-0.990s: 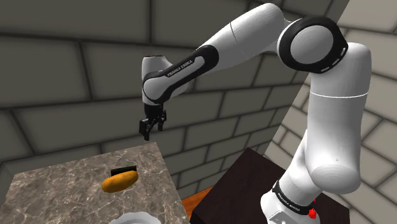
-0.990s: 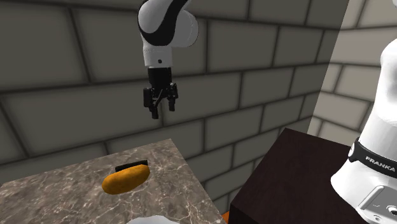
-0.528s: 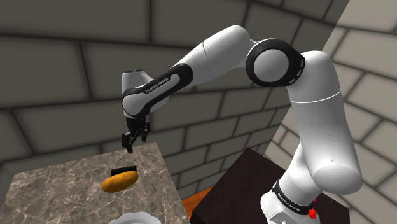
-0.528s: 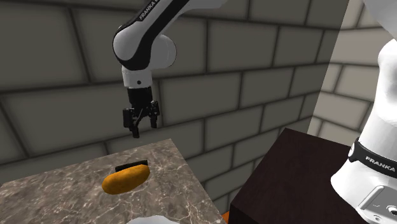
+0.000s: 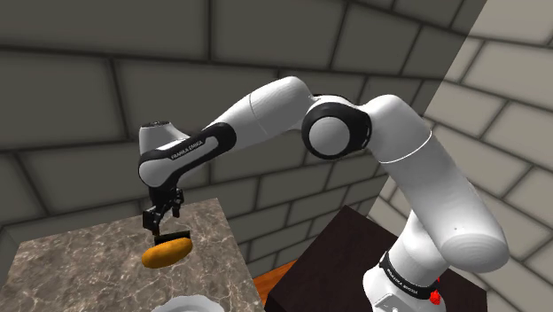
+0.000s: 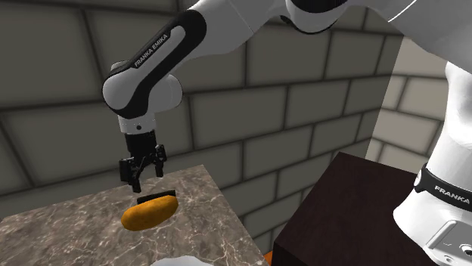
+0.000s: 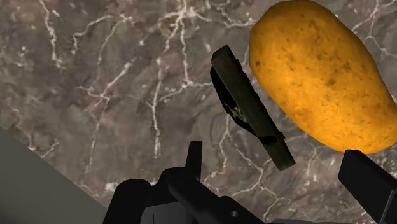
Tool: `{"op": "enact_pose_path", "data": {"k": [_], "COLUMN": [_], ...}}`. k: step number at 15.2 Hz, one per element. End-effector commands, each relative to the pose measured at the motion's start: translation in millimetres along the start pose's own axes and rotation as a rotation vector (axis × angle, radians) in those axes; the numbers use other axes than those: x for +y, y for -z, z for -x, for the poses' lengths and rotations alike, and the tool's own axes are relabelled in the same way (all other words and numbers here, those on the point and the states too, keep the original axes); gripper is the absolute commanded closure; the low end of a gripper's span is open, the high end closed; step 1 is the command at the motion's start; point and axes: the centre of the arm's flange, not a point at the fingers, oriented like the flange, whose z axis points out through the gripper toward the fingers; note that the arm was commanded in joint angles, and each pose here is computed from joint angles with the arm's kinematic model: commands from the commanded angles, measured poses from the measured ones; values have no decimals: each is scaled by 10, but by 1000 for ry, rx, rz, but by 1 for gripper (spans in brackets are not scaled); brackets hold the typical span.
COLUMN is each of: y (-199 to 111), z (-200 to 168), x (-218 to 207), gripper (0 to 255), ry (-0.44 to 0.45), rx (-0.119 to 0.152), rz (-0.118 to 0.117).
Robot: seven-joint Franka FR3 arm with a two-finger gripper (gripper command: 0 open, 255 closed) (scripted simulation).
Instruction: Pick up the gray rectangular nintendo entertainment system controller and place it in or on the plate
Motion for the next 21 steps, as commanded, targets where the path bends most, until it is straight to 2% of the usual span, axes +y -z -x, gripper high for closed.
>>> {"op": "enact_pose_path", "data": {"k": [1, 10, 18, 19, 21], "y": [-163, -642, -641, -641, -641], "z": [-171, -241, -241, -241, -241], "x": [-120, -179, -179, -179, -179], "gripper": [0, 0, 0, 255, 255], "ry": [23, 33, 33, 33, 33], "rx": [-6, -9, -9, -9, -9], "rz": [-6, -9, -9, -9, -9]}}
